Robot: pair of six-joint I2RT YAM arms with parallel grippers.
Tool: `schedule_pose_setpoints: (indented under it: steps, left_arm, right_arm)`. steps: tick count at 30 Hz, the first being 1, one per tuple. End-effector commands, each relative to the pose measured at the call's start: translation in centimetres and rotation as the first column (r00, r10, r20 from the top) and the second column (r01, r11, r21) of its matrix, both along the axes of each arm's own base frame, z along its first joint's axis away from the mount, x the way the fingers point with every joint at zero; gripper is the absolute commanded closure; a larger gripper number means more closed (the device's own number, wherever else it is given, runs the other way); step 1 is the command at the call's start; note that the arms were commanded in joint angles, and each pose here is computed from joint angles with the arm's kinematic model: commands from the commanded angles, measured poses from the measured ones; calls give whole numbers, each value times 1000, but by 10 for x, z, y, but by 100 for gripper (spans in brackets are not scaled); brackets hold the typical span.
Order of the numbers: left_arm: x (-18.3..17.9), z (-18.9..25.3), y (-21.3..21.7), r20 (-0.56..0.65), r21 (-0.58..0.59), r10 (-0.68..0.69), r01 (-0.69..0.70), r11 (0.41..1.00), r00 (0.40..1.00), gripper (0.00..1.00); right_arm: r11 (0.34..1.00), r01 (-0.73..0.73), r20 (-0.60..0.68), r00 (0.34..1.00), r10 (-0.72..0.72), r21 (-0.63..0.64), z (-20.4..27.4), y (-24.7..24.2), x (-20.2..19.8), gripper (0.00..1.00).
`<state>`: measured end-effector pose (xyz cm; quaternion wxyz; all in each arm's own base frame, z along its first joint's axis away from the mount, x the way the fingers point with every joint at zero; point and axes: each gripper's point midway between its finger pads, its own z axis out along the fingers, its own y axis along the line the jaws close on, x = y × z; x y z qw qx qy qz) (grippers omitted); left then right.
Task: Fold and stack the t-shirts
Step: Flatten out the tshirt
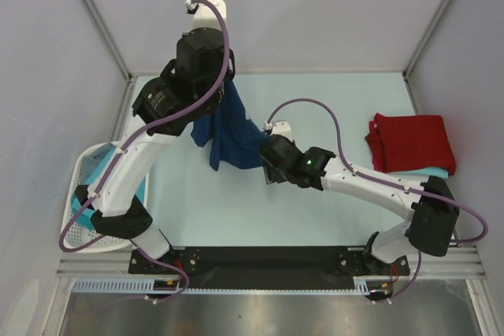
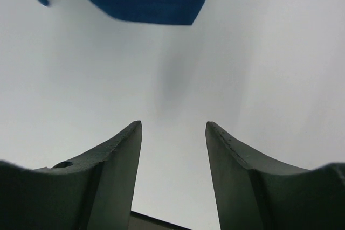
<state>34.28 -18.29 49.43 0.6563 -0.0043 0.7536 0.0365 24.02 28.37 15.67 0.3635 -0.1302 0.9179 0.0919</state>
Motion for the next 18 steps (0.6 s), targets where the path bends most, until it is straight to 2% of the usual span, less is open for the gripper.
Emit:
schedule_pose_setpoints:
  steps: [1, 12, 18]
  left_arm:
    - [-17, 58, 0, 152, -42, 22, -16, 999, 988, 100]
    - [-38, 113, -1, 287, -122, 38, -3, 992, 957, 100]
    - [-53, 129, -17, 341, -98, 28, 5, 995, 940, 100]
  right_arm:
    - [1000, -7, 32, 999, 7, 5, 9, -2, -3, 43]
    - [997, -70, 57, 996, 69, 13, 19, 10, -1, 43]
    - [987, -151, 96, 985, 146, 58, 30, 39, -9, 40]
